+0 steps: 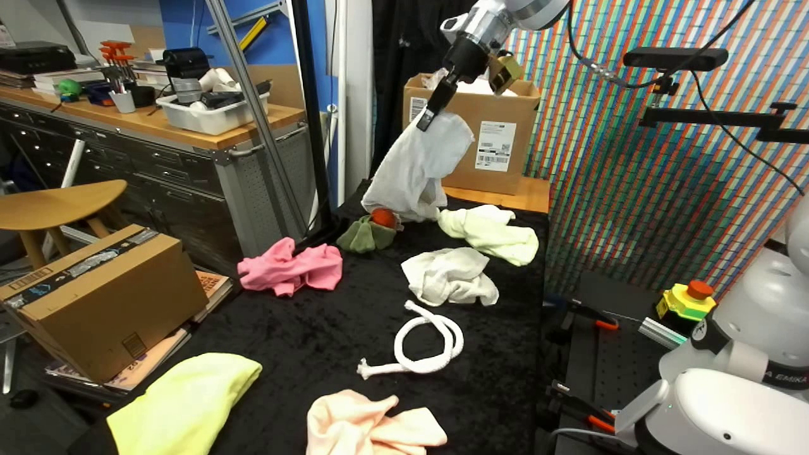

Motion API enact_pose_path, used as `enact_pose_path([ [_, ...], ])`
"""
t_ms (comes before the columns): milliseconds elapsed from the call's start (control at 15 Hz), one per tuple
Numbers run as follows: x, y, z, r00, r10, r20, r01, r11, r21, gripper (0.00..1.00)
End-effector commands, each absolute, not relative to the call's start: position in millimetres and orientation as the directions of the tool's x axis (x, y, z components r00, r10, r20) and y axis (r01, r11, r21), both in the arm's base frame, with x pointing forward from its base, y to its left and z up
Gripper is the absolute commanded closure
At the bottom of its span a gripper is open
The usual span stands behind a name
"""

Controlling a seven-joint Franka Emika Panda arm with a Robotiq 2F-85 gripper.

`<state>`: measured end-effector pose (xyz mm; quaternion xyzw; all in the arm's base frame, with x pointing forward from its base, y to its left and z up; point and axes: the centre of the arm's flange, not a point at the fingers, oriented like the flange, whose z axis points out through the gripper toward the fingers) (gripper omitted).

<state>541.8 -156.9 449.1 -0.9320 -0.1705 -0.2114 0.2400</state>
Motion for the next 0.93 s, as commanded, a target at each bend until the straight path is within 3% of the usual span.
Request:
enact_pose_path([
  [0, 466, -138, 499, 0.824, 0.182, 0.537, 0.404, -0.853, -0.331, 0.97],
  [533, 352, -128, 613, 0.774, 0.078, 0.628, 0.298, -0.920, -0.253, 0.98],
  [867, 336, -114, 637, 0.782, 0.061, 0.620, 0.221, -0.958, -0.184, 0.98],
])
